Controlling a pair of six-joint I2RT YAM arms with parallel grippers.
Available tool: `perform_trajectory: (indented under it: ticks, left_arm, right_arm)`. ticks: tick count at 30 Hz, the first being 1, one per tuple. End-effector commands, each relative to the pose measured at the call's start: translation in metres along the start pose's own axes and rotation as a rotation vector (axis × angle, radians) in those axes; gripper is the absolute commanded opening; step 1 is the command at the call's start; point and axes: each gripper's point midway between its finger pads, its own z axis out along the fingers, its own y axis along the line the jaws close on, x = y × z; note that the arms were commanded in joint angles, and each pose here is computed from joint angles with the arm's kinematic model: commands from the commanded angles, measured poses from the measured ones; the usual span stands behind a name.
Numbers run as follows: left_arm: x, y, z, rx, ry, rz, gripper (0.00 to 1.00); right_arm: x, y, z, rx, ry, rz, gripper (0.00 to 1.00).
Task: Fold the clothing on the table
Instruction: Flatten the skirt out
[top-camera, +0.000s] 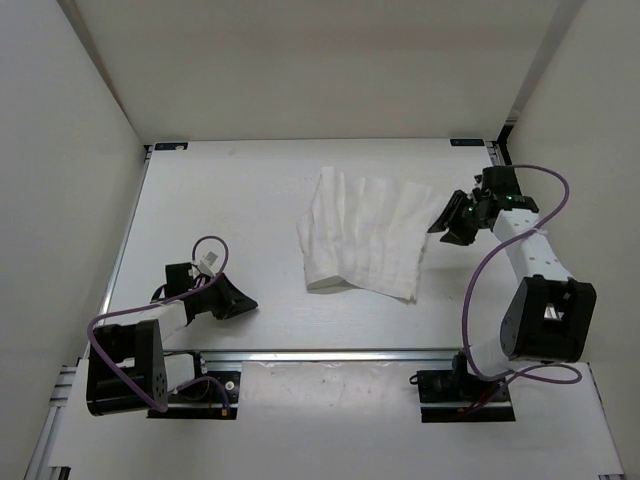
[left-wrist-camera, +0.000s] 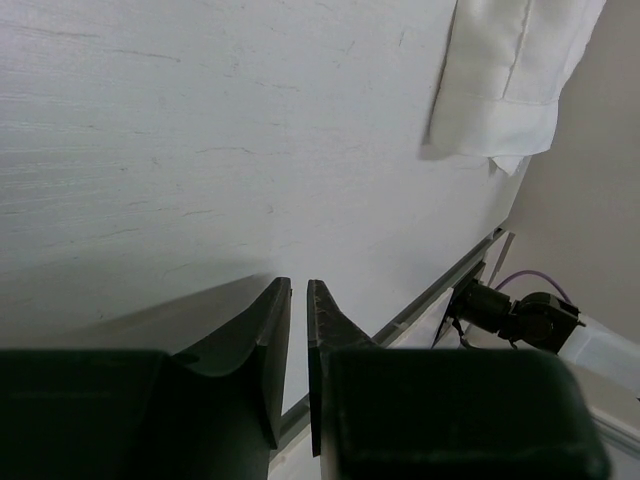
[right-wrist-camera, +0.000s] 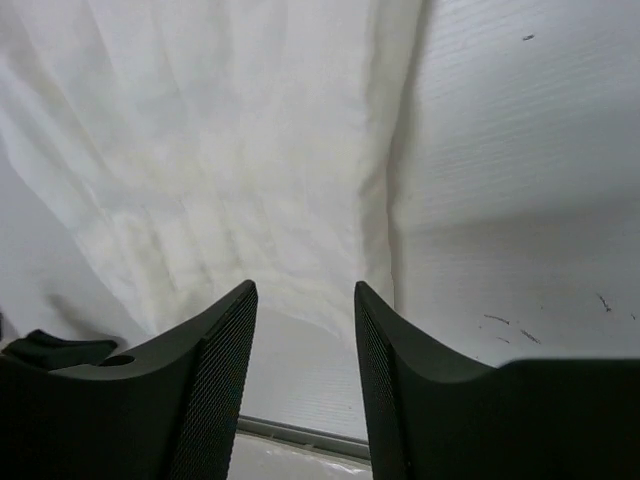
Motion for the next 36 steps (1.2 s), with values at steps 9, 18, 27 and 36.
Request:
perform_trajectory:
  ticks: [9,18,27,36]
  left_arm:
    - [0.005,-0.007,0.002,0.039,0.019,0.024,0.24]
    - [0.010,-0.007,0.003,0.042,0.035,0.027,0.24]
    - [0.011,-0.006,0.003,0.037,0.037,0.023,0.24]
    - [0.008,-0.004,0.002,0.032,0.026,0.023,0.24]
  right_arm:
    - [0.072,-0.007,0.006,0.335,0.182,-0.302,0.46]
    - [0.118,-0.033,0.029,0.352,0.307,-0.252,0.47]
    - [0.133,-0.033,0.053,0.295,0.354,-0.190,0.39]
    - [0.139,-0.031,0.064,0.337,0.394,-0.249,0.34]
